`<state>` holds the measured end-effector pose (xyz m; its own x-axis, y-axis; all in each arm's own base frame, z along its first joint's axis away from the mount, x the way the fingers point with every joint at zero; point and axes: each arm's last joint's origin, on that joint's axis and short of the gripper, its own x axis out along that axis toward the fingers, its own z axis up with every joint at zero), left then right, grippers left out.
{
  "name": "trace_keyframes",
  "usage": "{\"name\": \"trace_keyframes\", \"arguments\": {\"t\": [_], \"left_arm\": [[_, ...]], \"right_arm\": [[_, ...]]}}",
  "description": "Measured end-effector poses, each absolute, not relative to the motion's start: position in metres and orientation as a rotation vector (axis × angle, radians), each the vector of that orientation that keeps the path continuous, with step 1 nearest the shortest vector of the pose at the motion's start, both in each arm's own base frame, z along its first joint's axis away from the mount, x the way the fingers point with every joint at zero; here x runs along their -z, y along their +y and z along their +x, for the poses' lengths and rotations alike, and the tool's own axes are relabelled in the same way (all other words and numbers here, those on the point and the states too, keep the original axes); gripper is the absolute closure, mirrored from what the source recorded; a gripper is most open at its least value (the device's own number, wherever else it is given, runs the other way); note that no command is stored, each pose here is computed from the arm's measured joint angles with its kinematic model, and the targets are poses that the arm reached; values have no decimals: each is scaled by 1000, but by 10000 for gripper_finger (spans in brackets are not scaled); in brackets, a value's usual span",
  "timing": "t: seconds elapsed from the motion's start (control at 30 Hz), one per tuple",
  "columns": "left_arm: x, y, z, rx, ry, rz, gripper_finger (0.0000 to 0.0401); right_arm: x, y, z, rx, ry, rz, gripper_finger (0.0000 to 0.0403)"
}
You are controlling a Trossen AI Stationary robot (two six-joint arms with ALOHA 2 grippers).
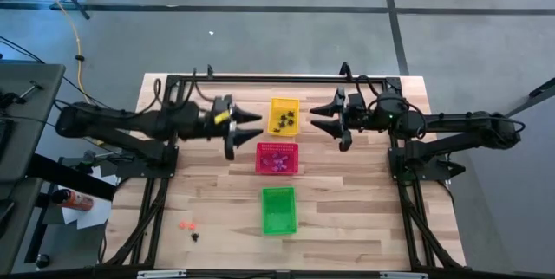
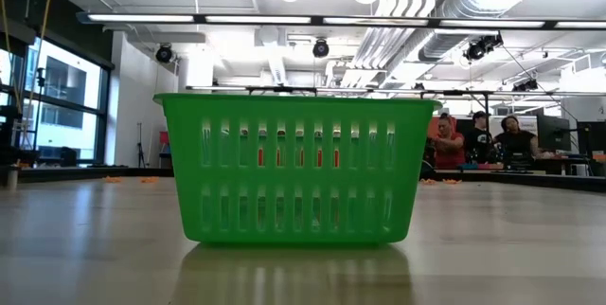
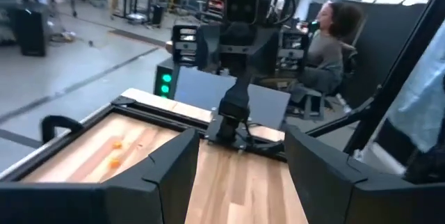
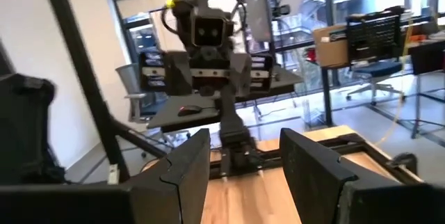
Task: Sort Halloween decoration
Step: Put the black spider toy into the yellow bin
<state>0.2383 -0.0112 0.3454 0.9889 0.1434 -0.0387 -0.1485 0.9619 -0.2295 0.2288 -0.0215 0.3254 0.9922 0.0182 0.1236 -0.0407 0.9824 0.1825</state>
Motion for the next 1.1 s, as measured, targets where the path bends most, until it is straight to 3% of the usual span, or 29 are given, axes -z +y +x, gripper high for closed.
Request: {"name": "trace_keyframes", "arguments": {"t": [0.37, 0.87, 1.0, 1.1], "left_arm": [[-341, -22, 231, -79, 29, -45, 197], [-341, -21, 231, -115, 26, -53, 197], [-354, -19, 223, -120, 8, -144, 197], [-355, -23, 214, -118, 161, -214, 197]], "right_arm": [[-322, -14, 230, -11, -90, 194, 234], [-320, -14, 230, -9, -73, 196, 234], [-316, -15, 230, -2, -26, 199, 234], [-312, -15, 230, 2, 10, 202, 234]]}}
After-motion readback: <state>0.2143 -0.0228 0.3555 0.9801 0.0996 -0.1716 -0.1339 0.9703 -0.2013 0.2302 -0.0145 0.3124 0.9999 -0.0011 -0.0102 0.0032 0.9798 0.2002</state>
